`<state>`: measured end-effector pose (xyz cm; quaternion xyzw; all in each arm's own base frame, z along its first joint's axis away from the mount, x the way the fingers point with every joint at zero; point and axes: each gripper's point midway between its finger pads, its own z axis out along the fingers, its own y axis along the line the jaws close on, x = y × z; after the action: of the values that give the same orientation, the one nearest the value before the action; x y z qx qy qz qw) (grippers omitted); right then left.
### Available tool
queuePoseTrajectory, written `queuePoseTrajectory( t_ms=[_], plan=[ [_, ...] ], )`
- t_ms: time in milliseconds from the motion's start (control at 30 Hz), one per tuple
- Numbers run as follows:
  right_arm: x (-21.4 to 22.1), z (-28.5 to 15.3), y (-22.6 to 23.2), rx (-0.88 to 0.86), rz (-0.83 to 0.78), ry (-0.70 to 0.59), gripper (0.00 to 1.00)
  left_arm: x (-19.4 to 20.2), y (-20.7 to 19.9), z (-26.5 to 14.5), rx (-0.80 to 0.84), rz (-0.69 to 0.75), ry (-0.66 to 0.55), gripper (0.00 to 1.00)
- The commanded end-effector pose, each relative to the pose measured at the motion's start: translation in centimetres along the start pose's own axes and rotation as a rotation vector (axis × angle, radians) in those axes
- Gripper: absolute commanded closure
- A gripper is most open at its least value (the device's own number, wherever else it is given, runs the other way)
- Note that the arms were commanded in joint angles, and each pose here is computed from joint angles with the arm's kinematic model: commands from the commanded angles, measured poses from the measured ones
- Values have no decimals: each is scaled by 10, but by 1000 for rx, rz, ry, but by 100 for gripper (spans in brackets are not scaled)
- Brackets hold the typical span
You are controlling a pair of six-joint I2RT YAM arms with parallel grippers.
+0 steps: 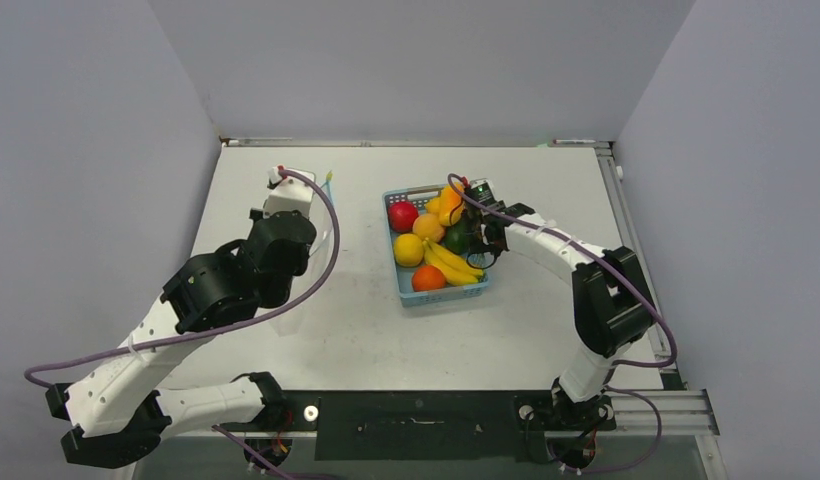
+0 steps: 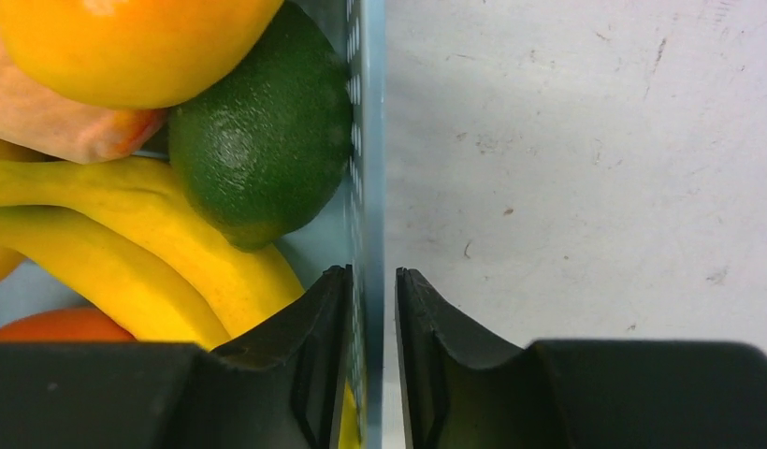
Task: Place the food in the zip-top bag and seal the zipper
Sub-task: Move the bin to the center of the board.
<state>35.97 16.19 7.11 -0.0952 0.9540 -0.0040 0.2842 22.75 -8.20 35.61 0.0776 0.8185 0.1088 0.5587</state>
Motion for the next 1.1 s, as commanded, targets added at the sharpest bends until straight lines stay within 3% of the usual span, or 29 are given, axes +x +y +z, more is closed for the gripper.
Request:
queuePoseTrajectory(
  t_ms=[0,167,367,567,1067],
  plan=[
    [-10,-16,-10,24,1,-38,69,-9,-7,3,18,-37,-35,100],
    [-14,-25,-11,21,11,-50,54,-6,-6,3,20,-42,-34,100],
    [-37,-58,4,-4,25,-138,51,-3,-3,2,13,-41,-28,100],
    [-57,-93,48,-51,-5,-224,48,0,0,1,5,-46,-28,100],
    [-52,-113,161,-303,-4,-243,47,5,10,-3,-11,-45,-28,100]
  ],
)
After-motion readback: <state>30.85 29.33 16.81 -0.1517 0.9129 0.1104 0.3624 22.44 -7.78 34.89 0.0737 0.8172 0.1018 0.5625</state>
